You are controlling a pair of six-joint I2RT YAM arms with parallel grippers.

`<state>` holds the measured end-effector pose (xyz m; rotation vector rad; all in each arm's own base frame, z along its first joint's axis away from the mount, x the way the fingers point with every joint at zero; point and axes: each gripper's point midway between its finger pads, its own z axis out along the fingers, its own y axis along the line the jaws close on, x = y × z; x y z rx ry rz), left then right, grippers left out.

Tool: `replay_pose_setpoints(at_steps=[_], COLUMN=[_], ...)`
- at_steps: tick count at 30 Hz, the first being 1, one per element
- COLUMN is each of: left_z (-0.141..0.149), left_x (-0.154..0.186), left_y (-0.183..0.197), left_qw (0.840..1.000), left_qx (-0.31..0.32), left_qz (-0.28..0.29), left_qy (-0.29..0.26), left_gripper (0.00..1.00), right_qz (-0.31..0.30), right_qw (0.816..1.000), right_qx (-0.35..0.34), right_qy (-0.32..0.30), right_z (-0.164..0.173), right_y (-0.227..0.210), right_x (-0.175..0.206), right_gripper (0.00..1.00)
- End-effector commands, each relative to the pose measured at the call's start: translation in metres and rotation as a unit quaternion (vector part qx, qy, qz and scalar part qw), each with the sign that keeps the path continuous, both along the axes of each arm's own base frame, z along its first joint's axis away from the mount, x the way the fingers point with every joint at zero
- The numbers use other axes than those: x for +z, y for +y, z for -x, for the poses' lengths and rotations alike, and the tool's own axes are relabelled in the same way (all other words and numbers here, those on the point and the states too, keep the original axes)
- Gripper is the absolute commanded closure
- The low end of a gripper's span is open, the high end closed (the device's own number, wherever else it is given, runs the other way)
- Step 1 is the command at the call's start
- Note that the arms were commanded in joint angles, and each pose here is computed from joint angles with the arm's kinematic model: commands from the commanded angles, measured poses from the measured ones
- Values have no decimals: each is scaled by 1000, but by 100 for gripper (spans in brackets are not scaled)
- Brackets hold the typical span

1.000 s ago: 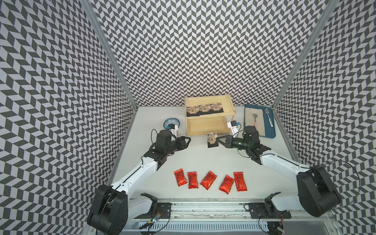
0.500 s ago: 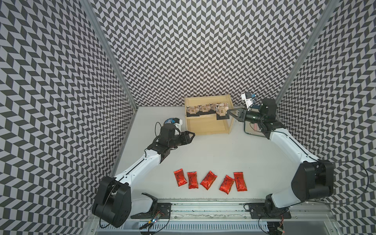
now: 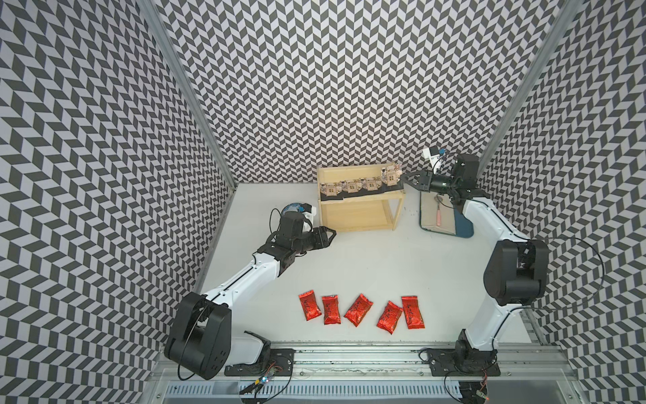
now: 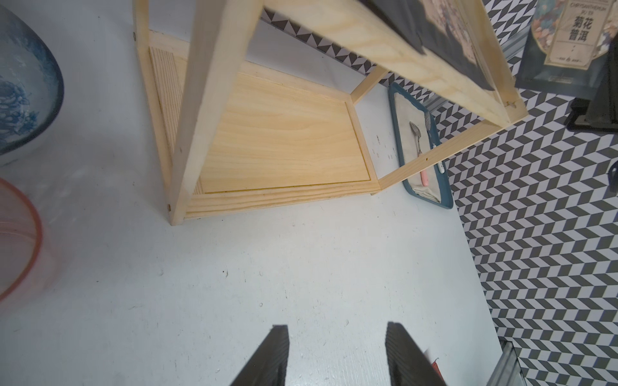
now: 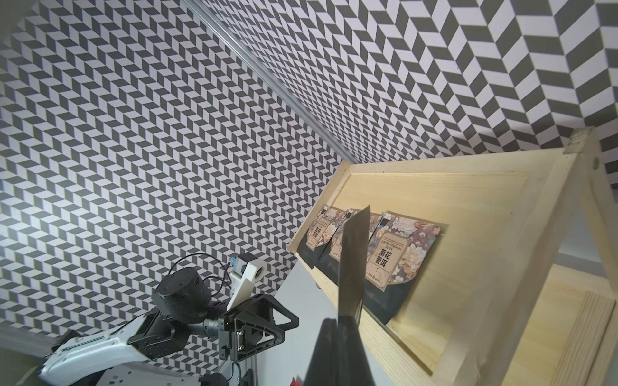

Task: Place the tea bags on the shelf by color
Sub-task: Place the tea bag on the shelf.

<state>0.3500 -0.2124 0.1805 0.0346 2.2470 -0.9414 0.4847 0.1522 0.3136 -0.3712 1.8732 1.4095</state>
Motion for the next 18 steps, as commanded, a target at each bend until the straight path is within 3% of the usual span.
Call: replay_pose_setpoints(at_steps=[1,18], left_z=[-6,-7], left_x=[6,-1], left_y=[0,5], left_qw=[1000,1000], left_qx=[-5,-3], left_qz=[-3,-4], left_qy=[-13,-5], left_gripper=[48,48], right_qz=[-15,6], right_qw=[999,999], right_qx=[38,21], right_qy=[-18,26], right_z=[1,-30], right_y=[0,-9], right_x=[15,-19], right_gripper=[100,100])
